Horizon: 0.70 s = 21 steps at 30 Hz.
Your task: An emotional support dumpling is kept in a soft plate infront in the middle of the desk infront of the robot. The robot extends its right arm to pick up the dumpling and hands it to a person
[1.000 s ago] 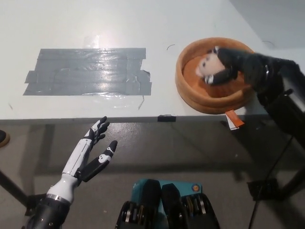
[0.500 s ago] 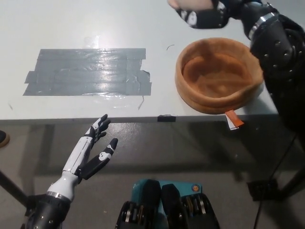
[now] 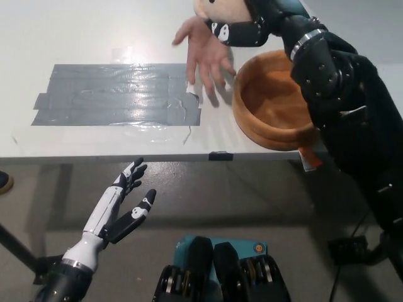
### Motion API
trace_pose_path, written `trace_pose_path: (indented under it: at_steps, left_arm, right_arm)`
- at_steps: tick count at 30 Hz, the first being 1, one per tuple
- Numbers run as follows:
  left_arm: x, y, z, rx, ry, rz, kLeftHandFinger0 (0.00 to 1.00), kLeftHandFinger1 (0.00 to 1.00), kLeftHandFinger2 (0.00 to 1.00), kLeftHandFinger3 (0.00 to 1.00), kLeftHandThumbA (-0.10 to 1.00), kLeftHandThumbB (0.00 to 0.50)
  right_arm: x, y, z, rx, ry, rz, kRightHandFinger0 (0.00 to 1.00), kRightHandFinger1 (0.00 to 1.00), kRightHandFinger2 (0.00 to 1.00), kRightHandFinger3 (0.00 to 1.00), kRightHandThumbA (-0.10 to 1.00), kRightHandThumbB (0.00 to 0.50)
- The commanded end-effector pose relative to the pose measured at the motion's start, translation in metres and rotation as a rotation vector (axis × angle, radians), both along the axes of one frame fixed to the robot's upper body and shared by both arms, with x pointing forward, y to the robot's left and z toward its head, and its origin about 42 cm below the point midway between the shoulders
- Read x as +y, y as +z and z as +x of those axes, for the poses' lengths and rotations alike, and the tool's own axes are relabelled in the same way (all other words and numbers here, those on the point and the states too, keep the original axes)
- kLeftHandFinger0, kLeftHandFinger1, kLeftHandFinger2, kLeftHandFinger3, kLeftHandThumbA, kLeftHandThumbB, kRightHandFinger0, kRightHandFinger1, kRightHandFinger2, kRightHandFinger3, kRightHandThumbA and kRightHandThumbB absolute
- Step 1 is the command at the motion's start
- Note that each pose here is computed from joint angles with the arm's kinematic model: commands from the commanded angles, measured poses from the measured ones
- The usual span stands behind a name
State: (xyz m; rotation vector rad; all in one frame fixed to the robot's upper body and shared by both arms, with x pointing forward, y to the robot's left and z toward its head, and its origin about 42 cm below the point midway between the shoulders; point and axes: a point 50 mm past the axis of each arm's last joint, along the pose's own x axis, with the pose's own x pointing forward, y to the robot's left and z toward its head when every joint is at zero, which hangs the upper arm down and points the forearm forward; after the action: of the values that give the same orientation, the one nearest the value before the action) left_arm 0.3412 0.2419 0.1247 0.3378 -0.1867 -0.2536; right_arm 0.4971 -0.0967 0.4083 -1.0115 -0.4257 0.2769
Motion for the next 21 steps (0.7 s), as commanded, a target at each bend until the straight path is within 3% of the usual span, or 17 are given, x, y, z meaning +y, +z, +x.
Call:
trace_pose_path:
  at_steps: [1,12,19,21]
  left_arm:
    - [0.001,0.013,0.002,-0.041,-0.014,-0.011,1.00,1.00,1.00,1.00,0.60,0.257]
    - [0.000,0.016,0.005,-0.062,-0.012,0.018,1.00,1.00,1.00,1.00,0.59,0.253]
    - [-0.002,0.015,0.006,-0.065,-0.015,0.006,1.00,1.00,1.00,1.00,0.56,0.257]
    - [-0.002,0.016,0.007,-0.062,-0.013,0.010,1.00,1.00,1.00,1.00,0.56,0.269]
  right_arm:
    - [0.017,0.043,0.004,-0.146,0.015,0.019,0.09,0.61,0.98,0.97,-0.10,0.209]
    - [0.023,0.040,0.038,-0.102,-0.016,0.037,0.11,0.63,1.00,0.95,-0.10,0.220]
    - [0.038,0.032,0.061,-0.073,-0.046,0.000,0.09,0.60,0.96,0.89,-0.10,0.235]
    - [0.044,0.022,0.066,-0.055,-0.058,-0.016,0.07,0.59,0.98,0.93,-0.10,0.237]
